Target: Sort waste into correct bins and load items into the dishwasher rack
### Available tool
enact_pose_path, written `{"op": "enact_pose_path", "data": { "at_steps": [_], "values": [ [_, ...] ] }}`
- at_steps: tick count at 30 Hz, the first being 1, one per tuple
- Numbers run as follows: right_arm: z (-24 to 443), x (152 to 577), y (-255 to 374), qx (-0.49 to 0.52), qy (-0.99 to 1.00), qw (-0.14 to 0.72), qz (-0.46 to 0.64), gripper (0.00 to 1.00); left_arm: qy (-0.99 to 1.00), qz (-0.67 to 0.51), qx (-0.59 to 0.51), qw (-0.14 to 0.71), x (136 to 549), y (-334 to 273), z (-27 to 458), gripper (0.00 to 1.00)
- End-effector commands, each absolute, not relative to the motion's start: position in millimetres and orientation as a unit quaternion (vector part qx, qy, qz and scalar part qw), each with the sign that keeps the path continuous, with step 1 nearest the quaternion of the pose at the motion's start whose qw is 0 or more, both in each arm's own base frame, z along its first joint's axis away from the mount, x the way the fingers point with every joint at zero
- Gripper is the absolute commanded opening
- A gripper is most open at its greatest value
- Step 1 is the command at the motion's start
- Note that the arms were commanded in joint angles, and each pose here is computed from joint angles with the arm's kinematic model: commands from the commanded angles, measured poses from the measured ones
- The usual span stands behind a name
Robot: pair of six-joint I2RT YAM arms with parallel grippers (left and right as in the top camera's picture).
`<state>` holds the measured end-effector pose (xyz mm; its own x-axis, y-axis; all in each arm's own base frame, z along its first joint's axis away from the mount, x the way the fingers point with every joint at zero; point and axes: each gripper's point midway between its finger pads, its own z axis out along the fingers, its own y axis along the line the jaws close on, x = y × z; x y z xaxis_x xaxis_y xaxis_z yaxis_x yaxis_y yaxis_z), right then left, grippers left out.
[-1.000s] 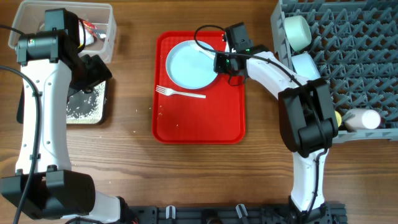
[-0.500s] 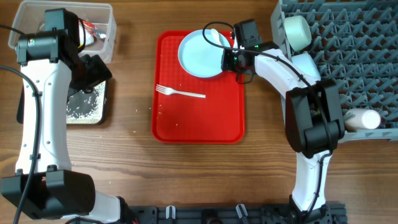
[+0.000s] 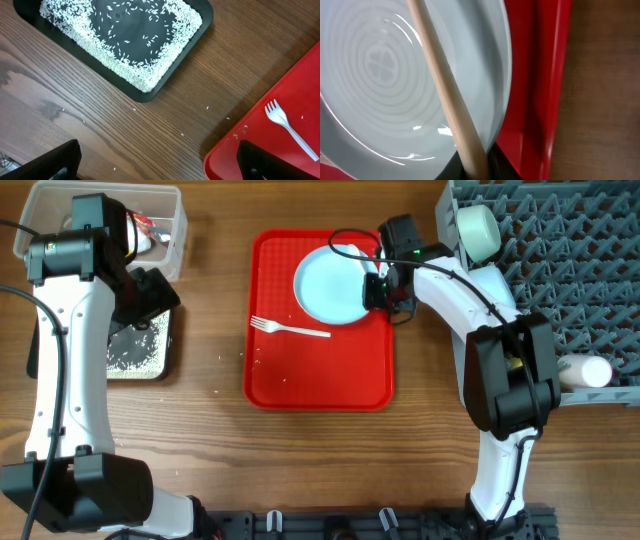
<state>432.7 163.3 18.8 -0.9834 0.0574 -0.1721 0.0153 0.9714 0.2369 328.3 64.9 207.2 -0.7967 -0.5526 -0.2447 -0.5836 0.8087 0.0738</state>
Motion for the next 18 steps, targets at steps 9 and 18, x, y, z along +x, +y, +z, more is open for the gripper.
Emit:
{"op": "enact_pose_path", "data": {
  "at_steps": [9, 18],
  "values": [
    [21.7, 393.0, 146.4, -0.008, 0.996, 0.018, 0.084, 0.09, 0.946, 0.076, -0.298, 0.104, 329.9, 66.8, 205.4, 1.0],
    [21.6, 391.4, 144.0, -0.029, 0.996, 0.017, 0.079, 0.1, 0.946, 0.077, -0.298, 0.102, 329.0, 66.8, 205.2, 1.0]
  ]
}}
